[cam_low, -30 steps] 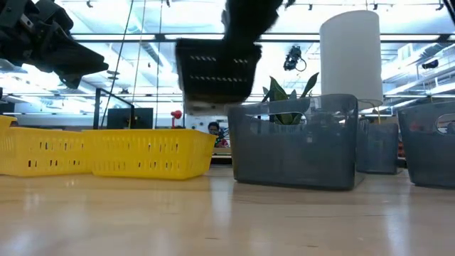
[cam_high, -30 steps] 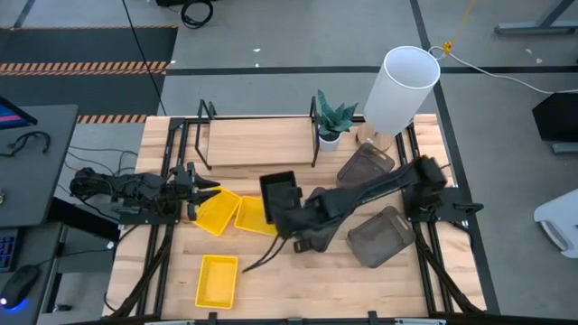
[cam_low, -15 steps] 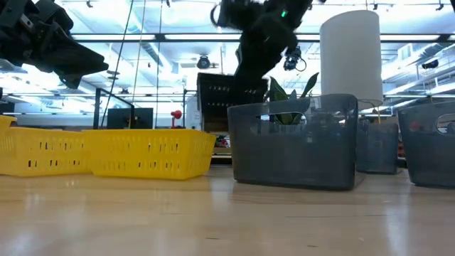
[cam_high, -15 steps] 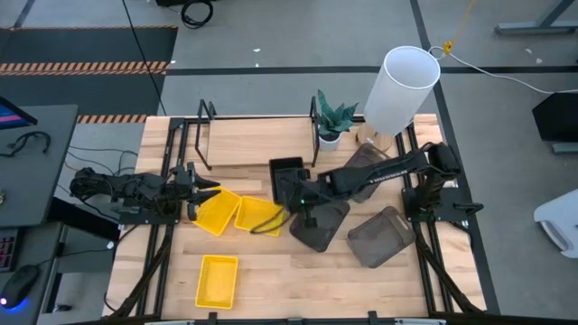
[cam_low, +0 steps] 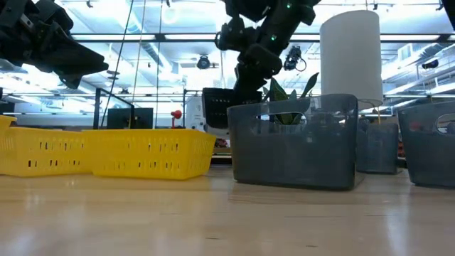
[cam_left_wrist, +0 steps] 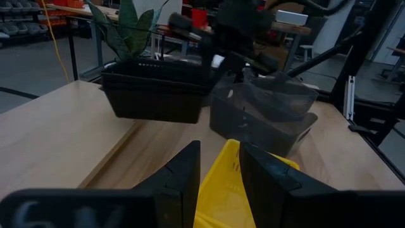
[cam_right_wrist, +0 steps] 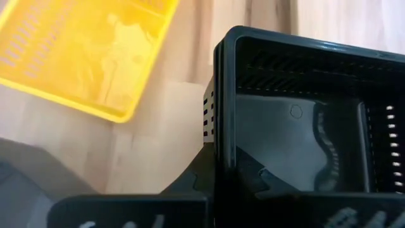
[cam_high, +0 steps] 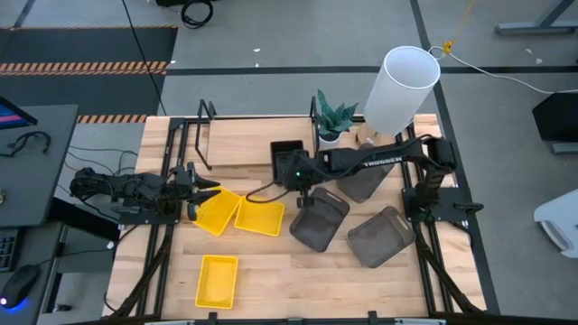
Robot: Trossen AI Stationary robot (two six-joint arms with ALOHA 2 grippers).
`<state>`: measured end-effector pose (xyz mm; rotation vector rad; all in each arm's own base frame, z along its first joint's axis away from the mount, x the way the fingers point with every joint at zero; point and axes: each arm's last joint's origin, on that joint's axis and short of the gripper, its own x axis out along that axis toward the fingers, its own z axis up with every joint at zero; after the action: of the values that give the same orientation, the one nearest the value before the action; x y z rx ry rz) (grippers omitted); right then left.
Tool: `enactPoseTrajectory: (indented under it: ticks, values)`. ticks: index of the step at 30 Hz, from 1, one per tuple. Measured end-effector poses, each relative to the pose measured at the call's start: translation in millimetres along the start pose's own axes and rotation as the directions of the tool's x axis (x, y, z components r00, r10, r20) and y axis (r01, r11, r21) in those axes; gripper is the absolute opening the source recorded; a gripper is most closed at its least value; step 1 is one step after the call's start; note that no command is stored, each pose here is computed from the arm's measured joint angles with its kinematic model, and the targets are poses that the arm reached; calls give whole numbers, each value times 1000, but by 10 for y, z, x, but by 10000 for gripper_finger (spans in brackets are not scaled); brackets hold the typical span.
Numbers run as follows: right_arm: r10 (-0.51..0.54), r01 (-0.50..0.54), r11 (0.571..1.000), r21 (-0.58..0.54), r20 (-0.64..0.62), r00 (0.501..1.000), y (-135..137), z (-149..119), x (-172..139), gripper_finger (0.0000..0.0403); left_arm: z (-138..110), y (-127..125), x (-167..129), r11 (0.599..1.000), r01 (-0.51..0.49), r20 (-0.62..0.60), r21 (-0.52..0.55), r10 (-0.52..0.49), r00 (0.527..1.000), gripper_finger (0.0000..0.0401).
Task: Stack baskets on shelf by color
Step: Put the stacked black bins on the shelf
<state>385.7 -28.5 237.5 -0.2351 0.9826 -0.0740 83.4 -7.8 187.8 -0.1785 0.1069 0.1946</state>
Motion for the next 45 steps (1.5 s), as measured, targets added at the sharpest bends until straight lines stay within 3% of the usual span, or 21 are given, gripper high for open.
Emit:
enactPoseTrajectory:
  ticks: [24, 34, 45]
  values:
    - [-32, 33, 997, 71, -15, 999, -622, -196, 74, 28, 0, 0, 0, 1000, 0, 0, 0, 0, 1000, 117]
    - [-122, 121, 989, 82, 5, 992, -742, -410, 258, 29, 0, 0, 0, 1000, 0, 0, 0, 0, 1000, 117]
    - [-130, 132, 989, 71, -29, 991, -756, -489, 290, 31, 0, 0, 0, 1000, 0, 0, 0, 0, 1000, 117]
